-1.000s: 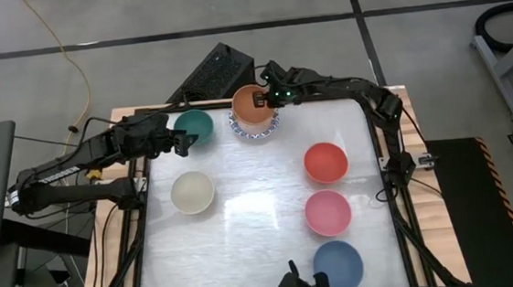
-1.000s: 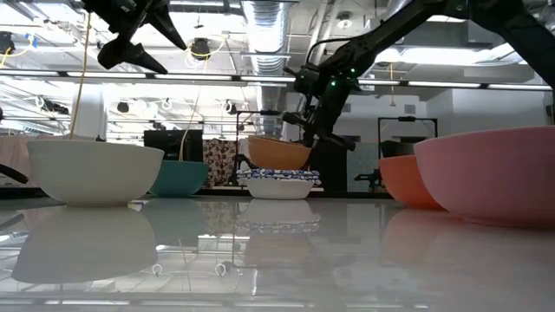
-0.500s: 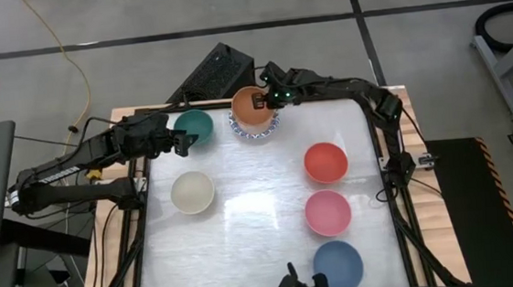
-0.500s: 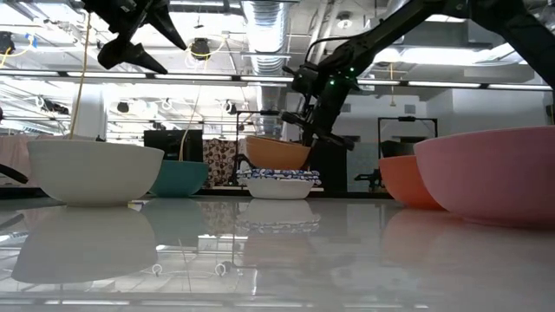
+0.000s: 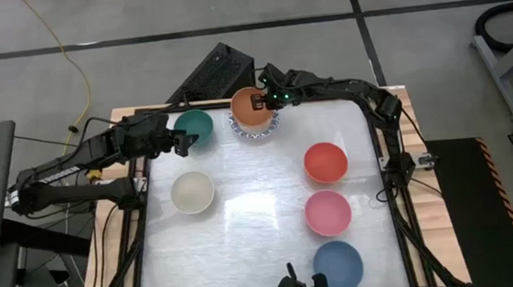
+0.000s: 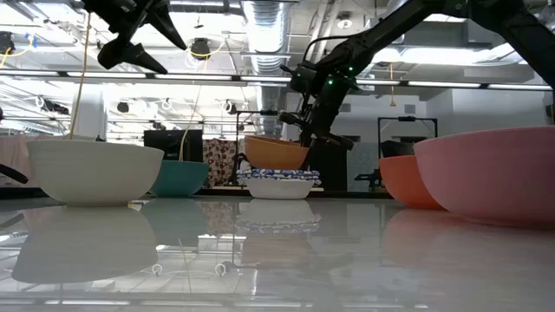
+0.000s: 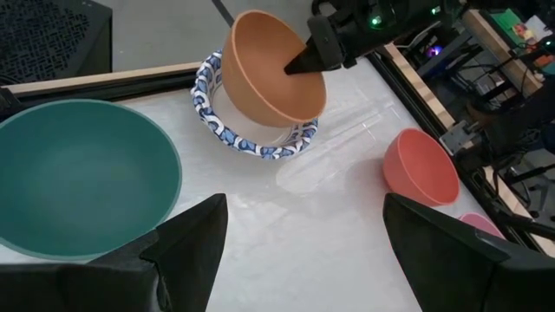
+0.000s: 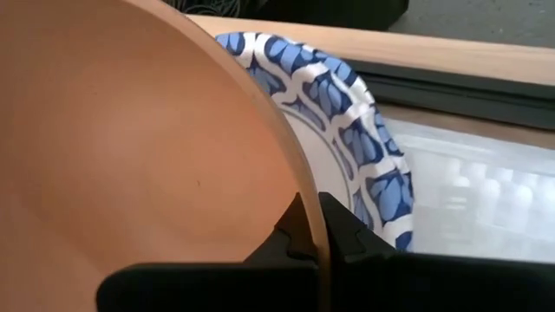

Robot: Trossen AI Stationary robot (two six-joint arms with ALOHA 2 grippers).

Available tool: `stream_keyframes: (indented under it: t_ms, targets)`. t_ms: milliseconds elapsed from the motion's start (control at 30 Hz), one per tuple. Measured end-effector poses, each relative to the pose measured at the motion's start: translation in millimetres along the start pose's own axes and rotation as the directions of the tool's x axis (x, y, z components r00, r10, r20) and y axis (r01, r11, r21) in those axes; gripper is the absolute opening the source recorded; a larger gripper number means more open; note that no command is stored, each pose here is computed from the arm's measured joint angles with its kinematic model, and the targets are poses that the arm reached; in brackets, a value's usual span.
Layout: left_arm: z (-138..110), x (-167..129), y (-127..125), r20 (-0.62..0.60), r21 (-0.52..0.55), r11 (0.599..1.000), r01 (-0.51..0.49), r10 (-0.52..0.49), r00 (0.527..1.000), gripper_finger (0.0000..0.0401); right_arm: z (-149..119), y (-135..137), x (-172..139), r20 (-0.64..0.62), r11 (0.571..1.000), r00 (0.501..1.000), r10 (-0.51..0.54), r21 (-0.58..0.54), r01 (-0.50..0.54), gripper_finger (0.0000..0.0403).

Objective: Nest bowls inside each other by size order
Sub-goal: Stack the brown bowl on top of the white and blue plate

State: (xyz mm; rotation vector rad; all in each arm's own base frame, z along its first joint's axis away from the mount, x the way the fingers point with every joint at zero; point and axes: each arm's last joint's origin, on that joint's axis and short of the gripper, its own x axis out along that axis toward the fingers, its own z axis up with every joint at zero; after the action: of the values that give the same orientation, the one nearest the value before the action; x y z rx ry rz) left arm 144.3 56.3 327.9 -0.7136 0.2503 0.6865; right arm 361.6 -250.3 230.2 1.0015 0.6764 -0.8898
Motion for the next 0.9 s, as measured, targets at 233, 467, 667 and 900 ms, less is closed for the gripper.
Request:
stream_keyframes:
  t_ms: [233, 467, 667, 900]
  targets:
    - [-0.7, 0.0, 0.6, -0.007, 0.003, 1.000, -0.006, 0.006, 1.000, 0.0297, 2.9, -3.0, -0.1, 0.004, 1.000, 1.000, -0.005, 0.009, 0.005, 0.0006]
    - [-0.6, 0.0, 0.7, -0.006, 0.003, 1.000, -0.007, 0.007, 1.000, 0.0297, 1.8, -5.0, 0.0, -0.012, 1.000, 1.000, -0.020, 0.000, 0.020, 0.0006]
    - [-0.4, 0.0, 0.9, 0.001, 0.003, 1.000, -0.015, 0.015, 1.000, 0.0297, -1.4, -7.8, 0.2, -0.046, 0.999, 0.998, -0.048, -0.012, 0.047, 0.0006]
    - [-0.2, 0.0, 1.1, 0.008, 0.003, 1.000, -0.023, 0.022, 1.000, 0.0297, -1.0, -7.3, 0.2, -0.041, 0.999, 0.998, -0.043, -0.007, 0.043, 0.0006]
